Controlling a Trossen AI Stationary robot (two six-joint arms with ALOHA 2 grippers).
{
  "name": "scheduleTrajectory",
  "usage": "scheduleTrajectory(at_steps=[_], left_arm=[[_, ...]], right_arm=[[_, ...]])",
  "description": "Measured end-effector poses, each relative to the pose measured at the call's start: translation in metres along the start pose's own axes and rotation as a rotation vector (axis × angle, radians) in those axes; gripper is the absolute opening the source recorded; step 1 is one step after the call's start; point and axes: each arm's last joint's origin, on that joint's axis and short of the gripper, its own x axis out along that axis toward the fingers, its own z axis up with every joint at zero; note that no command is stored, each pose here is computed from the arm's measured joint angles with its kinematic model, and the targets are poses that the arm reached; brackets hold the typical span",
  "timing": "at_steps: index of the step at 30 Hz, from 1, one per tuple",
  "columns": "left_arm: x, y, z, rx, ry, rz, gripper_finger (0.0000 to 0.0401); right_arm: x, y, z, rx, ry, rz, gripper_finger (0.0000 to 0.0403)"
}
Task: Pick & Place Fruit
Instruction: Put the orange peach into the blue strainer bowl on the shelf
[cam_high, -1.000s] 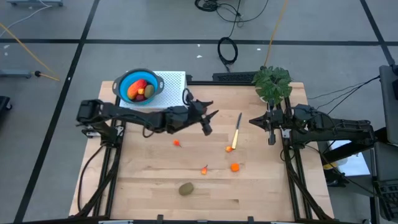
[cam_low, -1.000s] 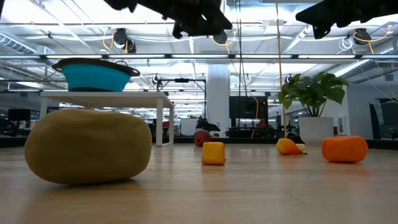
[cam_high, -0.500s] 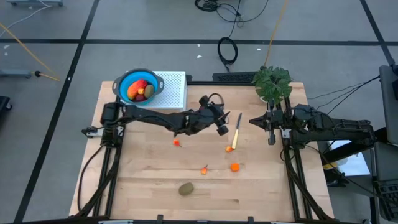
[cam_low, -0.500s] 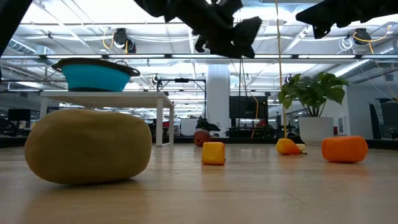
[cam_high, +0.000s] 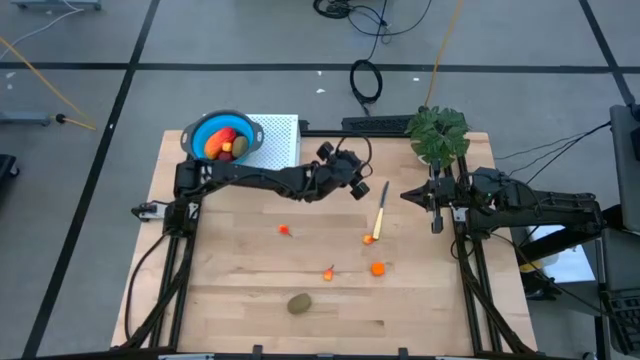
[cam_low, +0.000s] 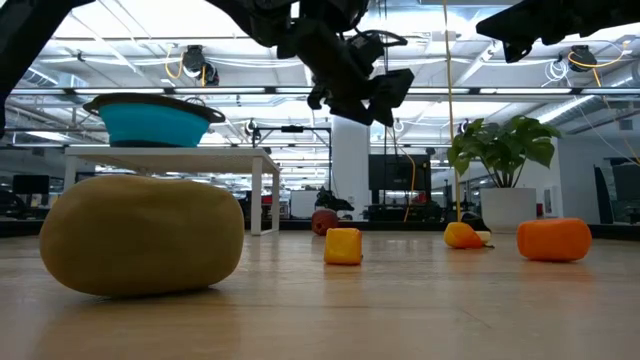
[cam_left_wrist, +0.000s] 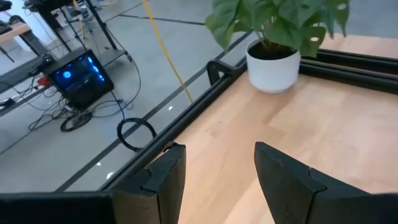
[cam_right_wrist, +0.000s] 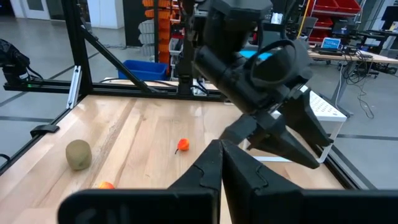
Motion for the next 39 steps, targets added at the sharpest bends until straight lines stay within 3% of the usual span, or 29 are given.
scheduleTrajectory(at_steps=[12, 17, 24, 29, 39], left_arm=[[-0.001, -0.001, -0.003, 0.029, 0.026, -0.004, 0.0191], [-0.016, -0.021, -0.010, 0.060, 0.066, -0.048, 0.0191], [-0.046, -0.047, -0.035, 0.097, 0.243, -0.087, 0.0191], [-0.061, -0.054, -0.051, 0.012, 0.379, -0.072, 0.0191], [-0.085, -0.062, -0.072, -0.374, 0.671, -0.051, 0.0191]], right_arm=[[0.000, 0.000, 0.000, 0.000, 0.000, 0.000, 0.0000], [0.000, 0.000, 0.000, 0.000, 0.000, 0.000, 0.0000], [0.000, 0.000, 0.000, 0.000, 0.000, 0.000, 0.0000], [0.000, 0.000, 0.000, -0.012, 0.000, 0.000, 0.0000], [0.000, 0.000, 0.000, -0.047, 0.001, 0.000, 0.0000]])
